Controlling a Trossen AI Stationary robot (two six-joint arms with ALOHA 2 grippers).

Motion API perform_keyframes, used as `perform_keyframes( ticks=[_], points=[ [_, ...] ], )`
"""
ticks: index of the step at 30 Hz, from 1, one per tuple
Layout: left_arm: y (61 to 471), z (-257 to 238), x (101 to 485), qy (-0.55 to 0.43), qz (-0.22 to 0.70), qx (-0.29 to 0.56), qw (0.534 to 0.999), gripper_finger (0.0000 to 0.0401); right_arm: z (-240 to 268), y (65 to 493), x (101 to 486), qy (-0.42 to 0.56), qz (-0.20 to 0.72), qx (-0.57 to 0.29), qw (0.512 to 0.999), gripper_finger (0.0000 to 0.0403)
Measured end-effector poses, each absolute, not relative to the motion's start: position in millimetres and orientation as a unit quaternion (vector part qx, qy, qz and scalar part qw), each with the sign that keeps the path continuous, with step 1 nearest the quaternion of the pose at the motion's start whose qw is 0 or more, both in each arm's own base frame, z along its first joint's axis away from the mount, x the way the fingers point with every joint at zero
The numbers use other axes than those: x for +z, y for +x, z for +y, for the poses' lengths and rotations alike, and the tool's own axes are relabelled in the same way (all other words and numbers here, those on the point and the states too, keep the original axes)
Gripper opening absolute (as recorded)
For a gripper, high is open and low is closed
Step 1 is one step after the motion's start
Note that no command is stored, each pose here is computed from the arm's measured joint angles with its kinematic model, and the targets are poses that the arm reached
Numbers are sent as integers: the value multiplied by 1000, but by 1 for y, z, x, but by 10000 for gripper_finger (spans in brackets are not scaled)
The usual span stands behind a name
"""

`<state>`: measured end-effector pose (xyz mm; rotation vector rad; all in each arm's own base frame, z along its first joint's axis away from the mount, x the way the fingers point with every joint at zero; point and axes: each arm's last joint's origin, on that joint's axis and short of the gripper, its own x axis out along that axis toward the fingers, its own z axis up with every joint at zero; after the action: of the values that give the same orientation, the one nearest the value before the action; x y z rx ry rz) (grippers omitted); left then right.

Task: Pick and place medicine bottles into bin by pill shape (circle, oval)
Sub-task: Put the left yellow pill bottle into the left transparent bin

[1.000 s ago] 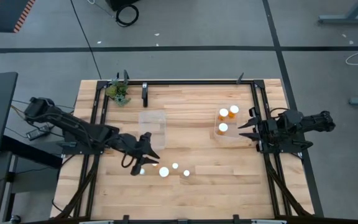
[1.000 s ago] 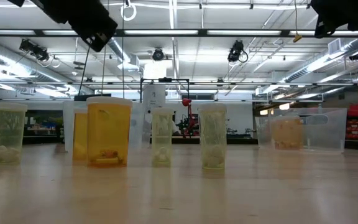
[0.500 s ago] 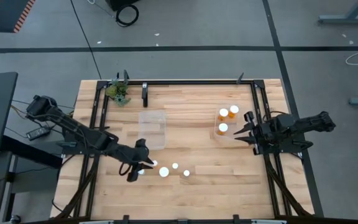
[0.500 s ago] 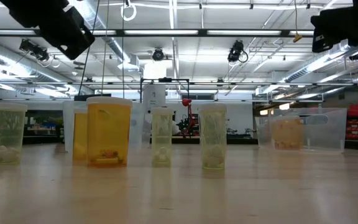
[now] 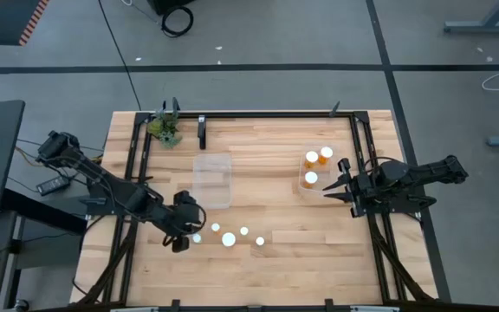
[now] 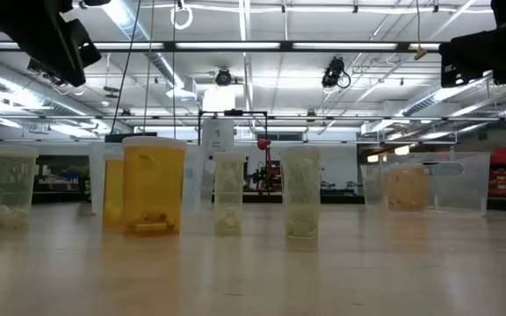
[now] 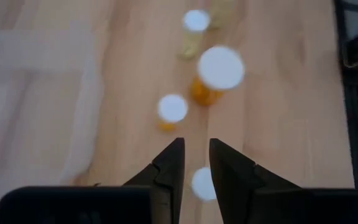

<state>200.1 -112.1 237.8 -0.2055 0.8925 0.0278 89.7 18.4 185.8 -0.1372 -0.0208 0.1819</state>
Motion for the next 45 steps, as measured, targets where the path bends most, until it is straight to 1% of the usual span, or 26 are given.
perform_keyframes(
  ticks=[6, 10, 15, 19, 23, 28, 31, 34, 38, 42, 45],
  points=[
    [207, -120, 234, -84, 492, 49, 865, 80, 18, 90, 186, -69, -10, 91, 993, 84],
    [214, -125, 223, -55, 539, 64, 838, 80, 18, 90, 186, -69, -10, 91, 993, 84],
    [217, -128, 225, -31, 588, 81, 804, 80, 18, 90, 186, -69, -10, 91, 993, 83],
    [219, -132, 232, -47, 611, 62, 788, 85, 18, 90, 186, -69, -10, 91, 993, 83],
    [222, -136, 222, -85, 639, 65, 761, 114, 18, 90, 186, -69, -10, 91, 993, 83],
    [228, -145, 204, -104, 677, 59, 726, 176, 18, 90, 186, -69, -10, 91, 993, 83],
    [233, -149, 195, -108, 682, 55, 721, 211, 18, 90, 186, -69, -10, 91, 993, 83],
    [239, -151, 188, -112, 680, 56, 723, 235, 18, 90, 186, -69, -10, 91, 993, 83],
    [245, -150, 181, -115, 679, 67, 722, 244, 18, 90, 186, -69, -10, 91, 993, 83],
    [251, -148, 170, -117, 683, 81, 717, 237, 18, 90, 186, -69, -10, 91, 993, 83],
    [258, -149, 165, -129, 672, 77, 726, 233, 18, 90, 186, -69, -10, 91, 993, 83]
  ],
)
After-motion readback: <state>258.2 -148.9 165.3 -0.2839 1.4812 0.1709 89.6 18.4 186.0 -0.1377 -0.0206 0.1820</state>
